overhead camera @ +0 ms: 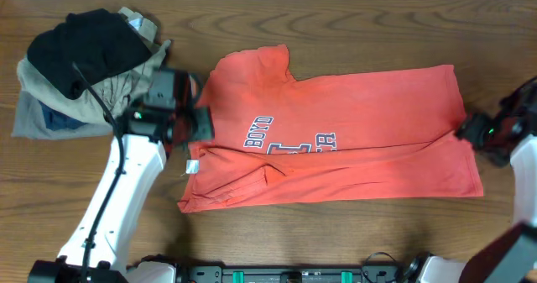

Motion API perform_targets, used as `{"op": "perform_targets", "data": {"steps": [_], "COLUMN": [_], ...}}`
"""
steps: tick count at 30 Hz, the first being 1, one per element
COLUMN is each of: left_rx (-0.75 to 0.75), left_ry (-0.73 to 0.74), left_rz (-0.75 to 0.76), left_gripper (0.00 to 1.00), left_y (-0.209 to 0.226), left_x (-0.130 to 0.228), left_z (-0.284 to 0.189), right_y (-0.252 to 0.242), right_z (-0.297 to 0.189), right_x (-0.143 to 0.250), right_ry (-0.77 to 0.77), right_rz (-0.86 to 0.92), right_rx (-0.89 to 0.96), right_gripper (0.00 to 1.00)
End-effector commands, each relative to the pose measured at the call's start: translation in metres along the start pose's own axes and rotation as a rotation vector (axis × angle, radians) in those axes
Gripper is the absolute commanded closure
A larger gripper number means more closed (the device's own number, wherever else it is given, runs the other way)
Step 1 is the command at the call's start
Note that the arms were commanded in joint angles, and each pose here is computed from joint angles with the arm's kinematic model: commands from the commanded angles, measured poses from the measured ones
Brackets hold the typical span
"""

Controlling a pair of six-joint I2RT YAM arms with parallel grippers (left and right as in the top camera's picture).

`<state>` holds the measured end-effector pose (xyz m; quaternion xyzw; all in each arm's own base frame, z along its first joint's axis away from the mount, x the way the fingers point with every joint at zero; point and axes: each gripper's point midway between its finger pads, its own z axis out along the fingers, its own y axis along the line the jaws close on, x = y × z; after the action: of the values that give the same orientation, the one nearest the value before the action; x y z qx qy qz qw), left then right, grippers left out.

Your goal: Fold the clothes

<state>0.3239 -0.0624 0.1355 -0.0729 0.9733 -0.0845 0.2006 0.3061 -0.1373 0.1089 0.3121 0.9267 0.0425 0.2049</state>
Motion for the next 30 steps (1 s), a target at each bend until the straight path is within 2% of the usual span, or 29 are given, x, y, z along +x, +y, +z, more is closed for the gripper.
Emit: {"op": "perform_targets", "data": {"steps": [1, 5, 6, 8, 13, 22, 30], "left_rx": [0.007, 0.029, 0.045, 0.069, 0.074, 0.146, 0.141], "left_ry": [-0.057, -0.095, -0.104, -0.123, -0.163, -0.199, -0.171], "left_rz": [0.103, 0.173, 0.194, 0.223, 0.215, 0.266, 0.261], "left_gripper": [0.34, 0.28, 0.27, 0.26, 0.26, 0.26, 0.26], "left_y": [-0.011, -0.027, -0.032, -0.039, -0.037, -0.046, -0.040], "left_x": [-0.040, -0.085, -0.096, -0.115, -0.150, -0.171, -0.162], "left_z": [-0.006, 0.003, 0.009, 0.023, 0.071, 0.147, 0.184], "right_y": [0.039, 0.053, 0.056, 0.062, 0.069, 0.066, 0.066], "right_z": [-0.031, -0.047, -0.048, -0.050, -0.052, -0.051, -0.051], "right_x": [-0.013, -0.013, -0.012, -0.008, -0.003, 0.007, 0.008], "right_ry": [-0.079, -0.112, -0.108, -0.097, -0.073, -0.032, -0.026], "right_rz": [-0.130, -0.184, -0.188, -0.189, -0.185, -0.171, -0.169], "right_rx": [-0.191, -0.263, -0.285, -0.323, -0.366, -0.360, -0.359], "right_gripper": [0.24, 0.17, 0.09, 0.01, 0.01, 0.01, 0.07]}}
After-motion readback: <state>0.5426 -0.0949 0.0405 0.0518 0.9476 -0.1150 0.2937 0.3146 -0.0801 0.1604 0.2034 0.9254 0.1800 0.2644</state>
